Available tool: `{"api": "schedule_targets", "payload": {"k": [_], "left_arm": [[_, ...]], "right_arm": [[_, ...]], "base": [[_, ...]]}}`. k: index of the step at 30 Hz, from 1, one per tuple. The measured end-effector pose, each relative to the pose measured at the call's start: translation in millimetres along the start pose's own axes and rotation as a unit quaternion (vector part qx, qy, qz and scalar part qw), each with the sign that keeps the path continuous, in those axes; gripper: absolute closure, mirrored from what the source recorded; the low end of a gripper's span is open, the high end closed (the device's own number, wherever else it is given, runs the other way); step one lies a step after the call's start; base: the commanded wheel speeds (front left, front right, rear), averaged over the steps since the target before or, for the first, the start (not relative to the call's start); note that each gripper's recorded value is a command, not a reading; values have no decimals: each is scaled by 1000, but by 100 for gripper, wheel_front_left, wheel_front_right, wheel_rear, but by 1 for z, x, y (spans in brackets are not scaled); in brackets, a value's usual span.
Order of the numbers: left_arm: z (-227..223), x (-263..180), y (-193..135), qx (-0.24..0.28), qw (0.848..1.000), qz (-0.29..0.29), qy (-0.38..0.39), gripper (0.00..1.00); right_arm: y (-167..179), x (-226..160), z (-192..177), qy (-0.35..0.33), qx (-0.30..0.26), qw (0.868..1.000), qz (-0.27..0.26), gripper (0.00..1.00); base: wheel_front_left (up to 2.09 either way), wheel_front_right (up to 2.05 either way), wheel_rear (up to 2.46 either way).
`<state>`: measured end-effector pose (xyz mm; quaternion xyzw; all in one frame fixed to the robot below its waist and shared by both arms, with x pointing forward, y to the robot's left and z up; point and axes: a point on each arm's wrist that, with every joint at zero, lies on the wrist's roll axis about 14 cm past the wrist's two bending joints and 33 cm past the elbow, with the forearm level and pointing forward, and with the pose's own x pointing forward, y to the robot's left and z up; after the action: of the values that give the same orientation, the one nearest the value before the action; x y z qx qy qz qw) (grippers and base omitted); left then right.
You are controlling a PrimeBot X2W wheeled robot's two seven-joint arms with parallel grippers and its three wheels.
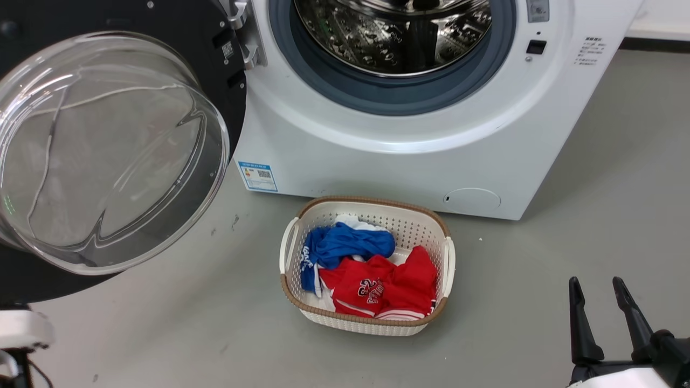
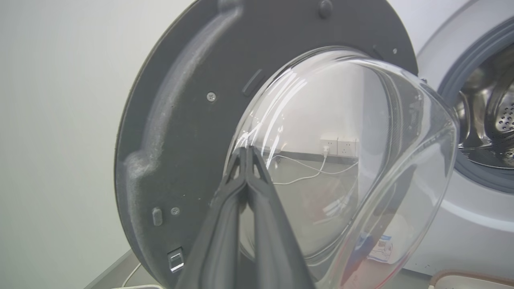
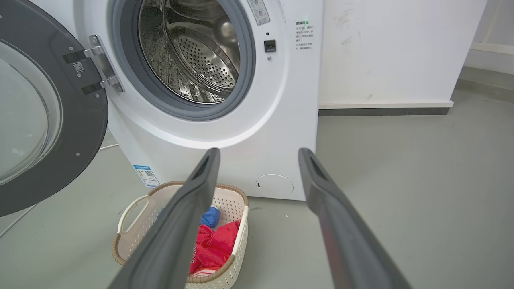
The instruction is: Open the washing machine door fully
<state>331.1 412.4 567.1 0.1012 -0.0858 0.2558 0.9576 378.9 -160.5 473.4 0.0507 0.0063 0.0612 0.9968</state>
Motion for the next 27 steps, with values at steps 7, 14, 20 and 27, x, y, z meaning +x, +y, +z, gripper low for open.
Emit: {"api": "schedule_targets", "payload": {"k": [7,14,20,27], "left_arm": [[23,-26,-51,-19,997,-64,-37,0],[24,-53,-92,-43,992,-117,-34,0],[25,-67,-124,-67,985,-158,-30,0],[22,-82,-154,-92,976,-199,-17,0]], "right_arm": [[-5,-15,10,-13,0,1000,-9,0],[-5,-26,28,-41,-5,999,-12,0],[-5,-34,51,-75,-16,997,-13,0],[-9,-44,63,-95,-24,995,-20,0]], "base": [[0,0,0],[0,0,0],[0,0,0],[0,0,0]]}}
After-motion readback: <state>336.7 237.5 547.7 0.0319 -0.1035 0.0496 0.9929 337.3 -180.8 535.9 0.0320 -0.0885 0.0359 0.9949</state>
